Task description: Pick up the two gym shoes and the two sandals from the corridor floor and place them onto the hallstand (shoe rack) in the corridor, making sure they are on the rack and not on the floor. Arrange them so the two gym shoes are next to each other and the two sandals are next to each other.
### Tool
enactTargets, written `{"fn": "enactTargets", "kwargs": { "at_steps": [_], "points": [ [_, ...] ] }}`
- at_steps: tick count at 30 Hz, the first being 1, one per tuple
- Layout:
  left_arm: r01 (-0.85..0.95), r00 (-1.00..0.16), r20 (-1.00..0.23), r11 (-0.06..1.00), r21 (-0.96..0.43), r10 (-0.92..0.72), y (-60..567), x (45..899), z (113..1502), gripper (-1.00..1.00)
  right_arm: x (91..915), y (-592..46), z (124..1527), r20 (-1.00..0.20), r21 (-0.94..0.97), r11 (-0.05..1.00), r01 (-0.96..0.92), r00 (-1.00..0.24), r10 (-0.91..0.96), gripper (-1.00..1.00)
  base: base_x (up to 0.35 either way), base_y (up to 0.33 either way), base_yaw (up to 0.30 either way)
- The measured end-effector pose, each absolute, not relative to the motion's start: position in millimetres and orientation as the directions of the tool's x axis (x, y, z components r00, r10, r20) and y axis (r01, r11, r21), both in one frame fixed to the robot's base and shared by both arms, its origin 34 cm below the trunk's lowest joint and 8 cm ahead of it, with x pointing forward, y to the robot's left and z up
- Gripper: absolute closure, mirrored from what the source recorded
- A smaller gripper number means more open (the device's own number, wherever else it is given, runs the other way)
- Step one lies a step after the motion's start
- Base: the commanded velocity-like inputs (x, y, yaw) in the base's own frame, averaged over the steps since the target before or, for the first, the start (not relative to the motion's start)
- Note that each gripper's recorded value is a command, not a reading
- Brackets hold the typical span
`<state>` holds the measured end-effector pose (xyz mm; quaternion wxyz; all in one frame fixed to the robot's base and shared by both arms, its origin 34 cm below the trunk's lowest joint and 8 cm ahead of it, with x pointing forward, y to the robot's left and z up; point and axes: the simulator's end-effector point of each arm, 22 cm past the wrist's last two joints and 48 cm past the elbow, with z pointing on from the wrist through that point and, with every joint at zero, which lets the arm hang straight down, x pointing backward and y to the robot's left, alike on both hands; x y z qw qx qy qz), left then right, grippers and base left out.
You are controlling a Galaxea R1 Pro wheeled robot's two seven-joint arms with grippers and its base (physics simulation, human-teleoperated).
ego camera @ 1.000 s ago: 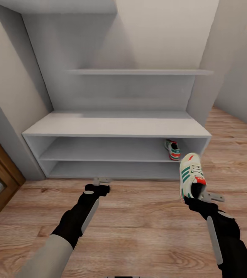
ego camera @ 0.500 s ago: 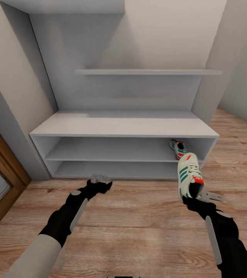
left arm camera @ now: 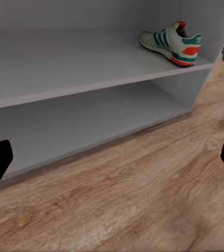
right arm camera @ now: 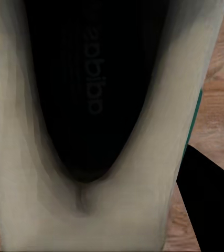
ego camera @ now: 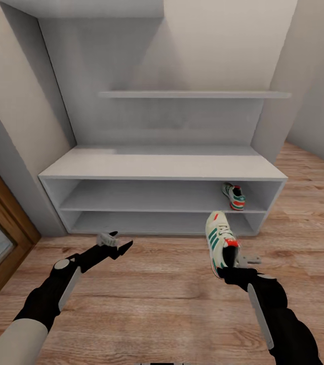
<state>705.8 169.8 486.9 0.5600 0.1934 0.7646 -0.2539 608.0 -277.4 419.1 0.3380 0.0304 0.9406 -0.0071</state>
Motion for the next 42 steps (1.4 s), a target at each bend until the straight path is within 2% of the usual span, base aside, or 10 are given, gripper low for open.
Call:
{"fn": "enactTargets", "kwargs": {
  "at_steps": [7, 12, 29, 42],
  "points": [
    [0.729, -0.287, -0.958, 0.651, -0.209, 0.014, 137.9, 675.4, 498.5, -1.00, 576.3, -269.8, 334.1, -0.439, 0.007, 0.999, 0.051, -0.897, 0.049, 1.00, 0.000, 0.000, 0.000],
    [0.759, -0.285, -0.958, 0.614, -0.217, 0.014, 132.7, 667.5, 501.5, -1.00, 587.7, -268.0, 319.9, -0.388, 0.008, 0.999, 0.051, -0.920, 0.050, 1.00, 0.000, 0.000, 0.000],
    [0.769, -0.286, -0.958, 0.600, -0.221, 0.014, 129.6, 664.6, 502.7, -1.00, 614.6, -269.2, 333.5, -0.410, 0.000, 0.999, 0.051, -0.911, 0.047, 1.00, 0.000, 0.000, 0.000],
    [0.770, -0.286, -0.958, 0.599, -0.220, 0.015, 129.1, 664.3, 502.5, -1.00, 696.4, -272.3, 399.3, -0.540, -0.011, 0.999, 0.050, -0.841, 0.036, 1.00, 0.000, 0.000, 0.000]
  ]
}}
